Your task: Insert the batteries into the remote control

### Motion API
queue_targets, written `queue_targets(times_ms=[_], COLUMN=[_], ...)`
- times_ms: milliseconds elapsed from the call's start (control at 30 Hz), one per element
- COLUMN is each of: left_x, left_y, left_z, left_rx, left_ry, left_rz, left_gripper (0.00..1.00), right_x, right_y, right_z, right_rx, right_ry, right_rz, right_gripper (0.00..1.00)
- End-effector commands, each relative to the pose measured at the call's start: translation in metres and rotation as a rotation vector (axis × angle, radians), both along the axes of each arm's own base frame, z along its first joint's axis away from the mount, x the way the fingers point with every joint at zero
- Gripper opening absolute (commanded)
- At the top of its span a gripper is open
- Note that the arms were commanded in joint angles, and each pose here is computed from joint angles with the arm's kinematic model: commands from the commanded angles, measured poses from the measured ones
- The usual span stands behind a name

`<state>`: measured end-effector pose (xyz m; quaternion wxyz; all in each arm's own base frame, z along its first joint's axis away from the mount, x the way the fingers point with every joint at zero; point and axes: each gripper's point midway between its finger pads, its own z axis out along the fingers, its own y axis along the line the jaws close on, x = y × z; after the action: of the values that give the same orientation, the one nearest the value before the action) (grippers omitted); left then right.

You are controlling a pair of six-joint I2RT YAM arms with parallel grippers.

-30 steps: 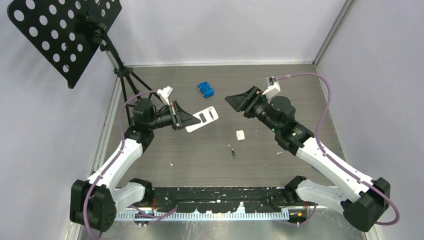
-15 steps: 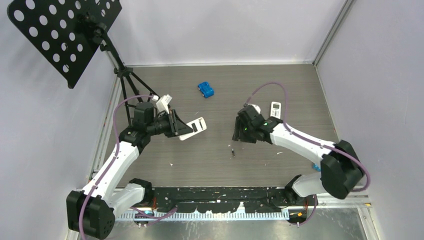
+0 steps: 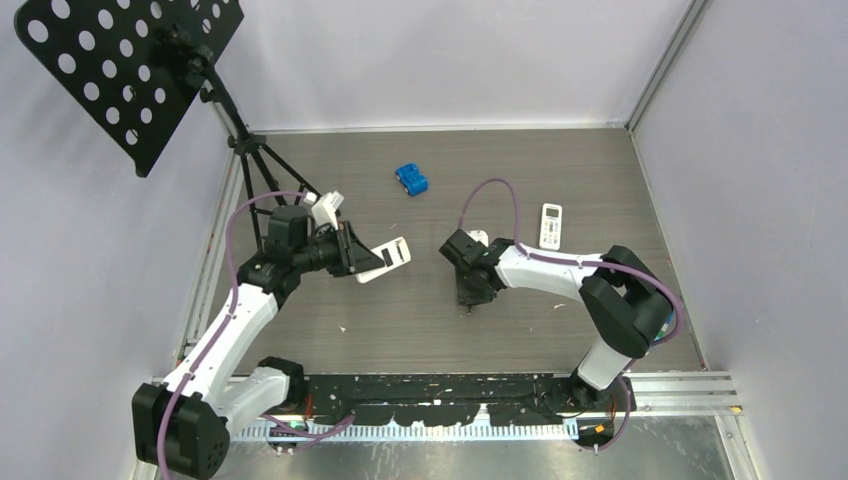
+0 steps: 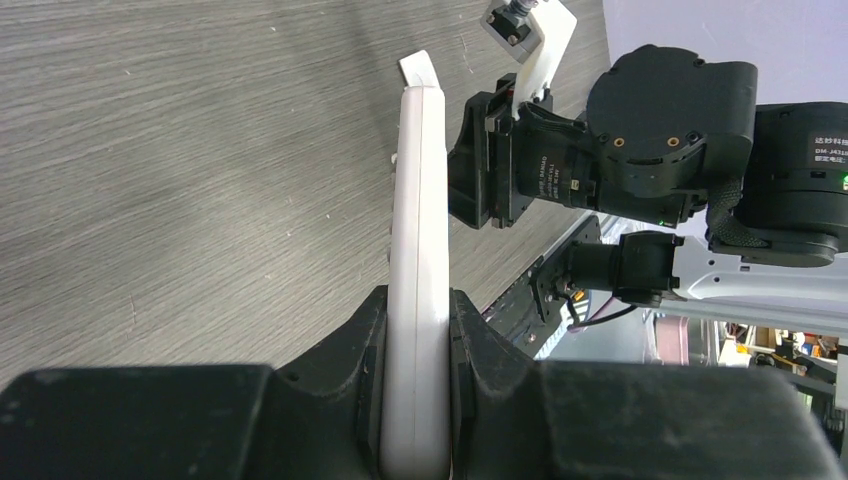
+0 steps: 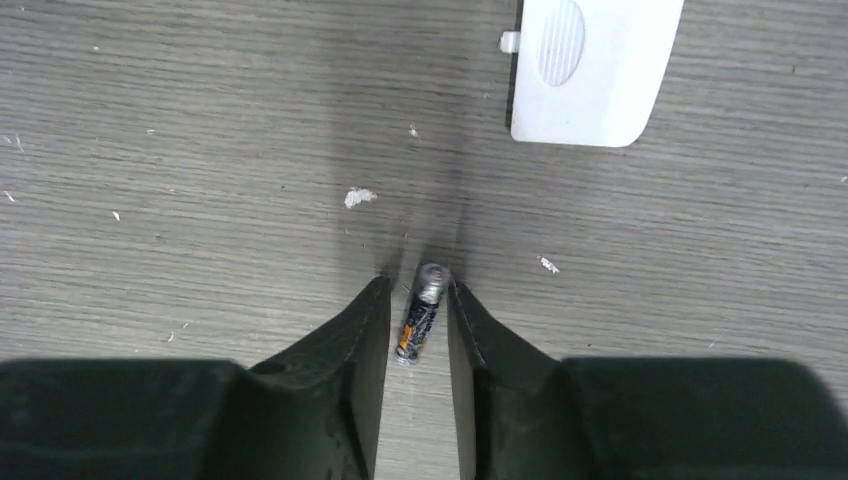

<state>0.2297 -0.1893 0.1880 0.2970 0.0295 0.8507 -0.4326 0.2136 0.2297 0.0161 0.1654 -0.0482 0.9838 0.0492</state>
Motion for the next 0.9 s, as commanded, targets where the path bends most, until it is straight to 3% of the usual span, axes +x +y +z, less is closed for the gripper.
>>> queue_targets(times_ms=[0, 67, 133, 167, 300, 567, 867], left_x=[0.004, 0.004, 0.004, 0.003, 0.001, 0.001, 0.001], left_y=[0.001, 0.001, 0.002, 0.002, 0.003, 0.003, 0.002], left_z=[0.023, 0.024, 0.024, 0.024, 0.022, 0.019, 0.015], left_rx=[-0.008, -0.006, -0.004, -0.005, -0.011, -0.028, -0.033], left_ry=[-0.099, -0.108, -0.113, -0.113, -0.117, -0.114, -0.102], left_rz=[-0.006, -0.007, -0.006, -0.005, 0.006, 0.024, 0.026], left_gripper=[0.0, 0.0, 0.0, 0.0, 0.0, 0.0, 0.0], right_x=[0.014, 0.016, 0.021, 0.025, 0.032, 0.022, 0.022], right_y=[0.004, 0.0, -0.009, -0.012, -0.017, -0.038, -0.038], right_z=[0.005, 0.004, 0.008, 0.016, 0.031, 0.031, 0.026], right_rx=[-0.032, -0.046, -0.043, -0.013, 0.096, 0.296, 0.303], right_ry=[-0.059, -0.071, -0.126, -0.168, -0.237, -0.242, -0.216], right_rz=[-0.038, -0.09, -0.202, -0.285, -0.494, -0.99, -1.127], right_gripper=[0.29, 0.21, 0.04, 0.01, 0.01, 0.0, 0.01])
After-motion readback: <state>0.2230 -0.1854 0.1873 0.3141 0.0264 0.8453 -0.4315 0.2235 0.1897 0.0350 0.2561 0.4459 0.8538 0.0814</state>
